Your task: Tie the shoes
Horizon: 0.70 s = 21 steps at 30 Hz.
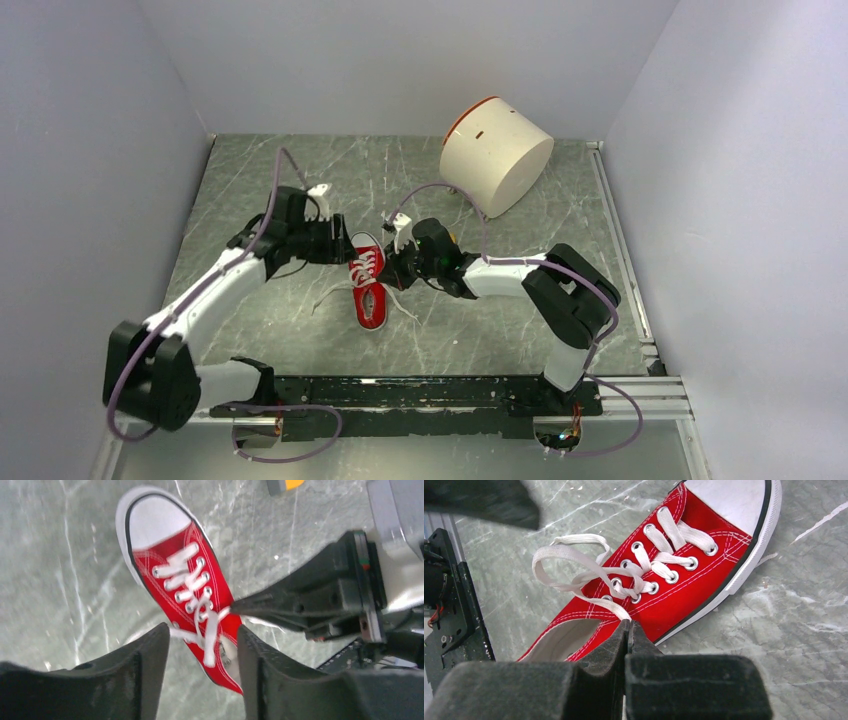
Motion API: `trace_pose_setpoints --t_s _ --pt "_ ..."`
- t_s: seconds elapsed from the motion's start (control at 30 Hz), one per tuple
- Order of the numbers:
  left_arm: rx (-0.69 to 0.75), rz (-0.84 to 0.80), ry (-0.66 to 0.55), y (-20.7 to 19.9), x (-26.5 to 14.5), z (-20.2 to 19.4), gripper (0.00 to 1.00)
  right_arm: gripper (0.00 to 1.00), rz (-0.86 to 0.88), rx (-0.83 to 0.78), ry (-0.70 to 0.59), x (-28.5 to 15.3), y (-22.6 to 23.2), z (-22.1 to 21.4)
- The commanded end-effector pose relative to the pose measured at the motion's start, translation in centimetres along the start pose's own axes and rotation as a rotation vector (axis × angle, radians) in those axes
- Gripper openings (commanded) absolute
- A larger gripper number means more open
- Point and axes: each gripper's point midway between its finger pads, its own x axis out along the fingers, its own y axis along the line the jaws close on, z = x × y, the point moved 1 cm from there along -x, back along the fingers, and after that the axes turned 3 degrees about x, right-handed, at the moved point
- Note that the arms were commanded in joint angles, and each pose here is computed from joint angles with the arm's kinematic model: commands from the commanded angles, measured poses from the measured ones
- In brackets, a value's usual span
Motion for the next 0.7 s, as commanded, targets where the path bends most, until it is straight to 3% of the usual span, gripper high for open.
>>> trace_pose_setpoints --t_s 0.0,0.27,0.47,0.67 --pt "0.068 -0.070 0.014 -0.6 2.6 2.6 0.50 0.00 0.013 -0.019 -0.021 -0.4 0.3 0.7" --pt "0.117 -0.059 0.108 -0.3 5.9 1.3 0.35 0.00 0.023 -0.021 -0.030 0.1 0.4 1.2" --pt "0.159 -0.058 0.156 -0.9 6.4 -0.7 0.38 0.00 0.026 -0.018 -0.030 0.1 0.4 1.1" --pt "0.180 -0.005 0.193 0.1 6.7 -1.8 0.32 0.00 0.027 -0.019 -0.032 0.2 0.4 1.2"
